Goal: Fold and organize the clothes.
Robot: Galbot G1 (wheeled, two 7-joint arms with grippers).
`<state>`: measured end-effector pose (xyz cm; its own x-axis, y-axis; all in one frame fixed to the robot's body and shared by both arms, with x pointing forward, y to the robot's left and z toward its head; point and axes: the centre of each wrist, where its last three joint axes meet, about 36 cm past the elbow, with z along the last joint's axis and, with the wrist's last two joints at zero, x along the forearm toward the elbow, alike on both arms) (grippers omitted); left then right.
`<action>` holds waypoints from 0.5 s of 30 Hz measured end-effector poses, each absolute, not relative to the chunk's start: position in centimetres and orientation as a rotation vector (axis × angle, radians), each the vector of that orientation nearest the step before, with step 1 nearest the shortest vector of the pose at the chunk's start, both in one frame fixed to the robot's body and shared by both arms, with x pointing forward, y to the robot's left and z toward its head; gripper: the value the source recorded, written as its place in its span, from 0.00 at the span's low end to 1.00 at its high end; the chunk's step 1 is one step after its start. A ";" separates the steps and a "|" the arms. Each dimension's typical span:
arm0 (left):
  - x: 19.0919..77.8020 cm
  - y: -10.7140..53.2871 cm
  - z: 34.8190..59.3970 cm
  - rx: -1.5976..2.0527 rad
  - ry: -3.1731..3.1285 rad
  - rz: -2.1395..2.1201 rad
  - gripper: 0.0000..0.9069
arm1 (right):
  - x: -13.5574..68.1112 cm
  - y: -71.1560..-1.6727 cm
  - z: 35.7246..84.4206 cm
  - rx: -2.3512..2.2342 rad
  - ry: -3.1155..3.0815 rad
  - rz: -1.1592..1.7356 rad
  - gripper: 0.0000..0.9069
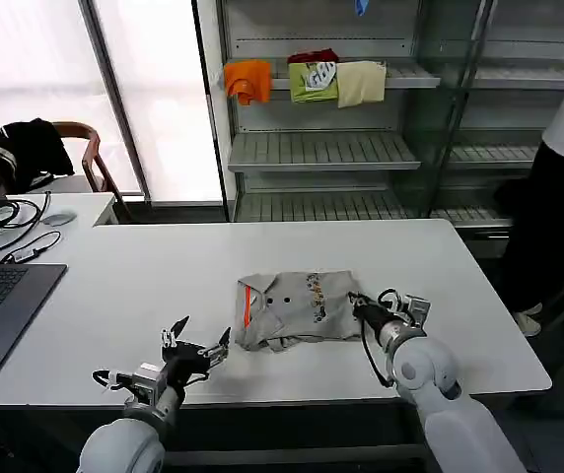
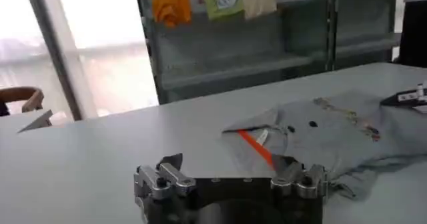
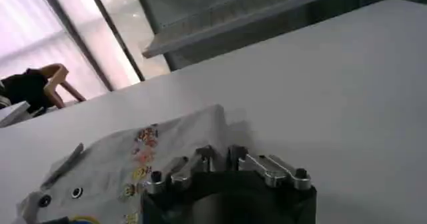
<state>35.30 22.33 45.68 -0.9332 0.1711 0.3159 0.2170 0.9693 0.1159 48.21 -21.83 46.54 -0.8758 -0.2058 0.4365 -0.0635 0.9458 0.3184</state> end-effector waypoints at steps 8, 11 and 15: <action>35.2 22.1 46.2 -0.244 -2.853 -0.156 1.00 | 47.6 -22.5 46.8 0.150 -2.684 -0.331 1.00; 35.1 21.8 46.5 -0.232 -2.877 -0.124 1.00 | 47.0 -23.0 47.2 0.114 -2.746 -0.262 1.00; 34.9 21.3 47.0 -0.215 -2.906 -0.084 1.00 | 46.0 -23.8 48.1 0.062 -2.830 -0.162 1.00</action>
<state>34.91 21.31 46.98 -0.9636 0.1389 0.2283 0.1518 0.9876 0.0401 45.96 -23.81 48.14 -0.9524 -0.0601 0.2988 -0.0256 0.9927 0.1182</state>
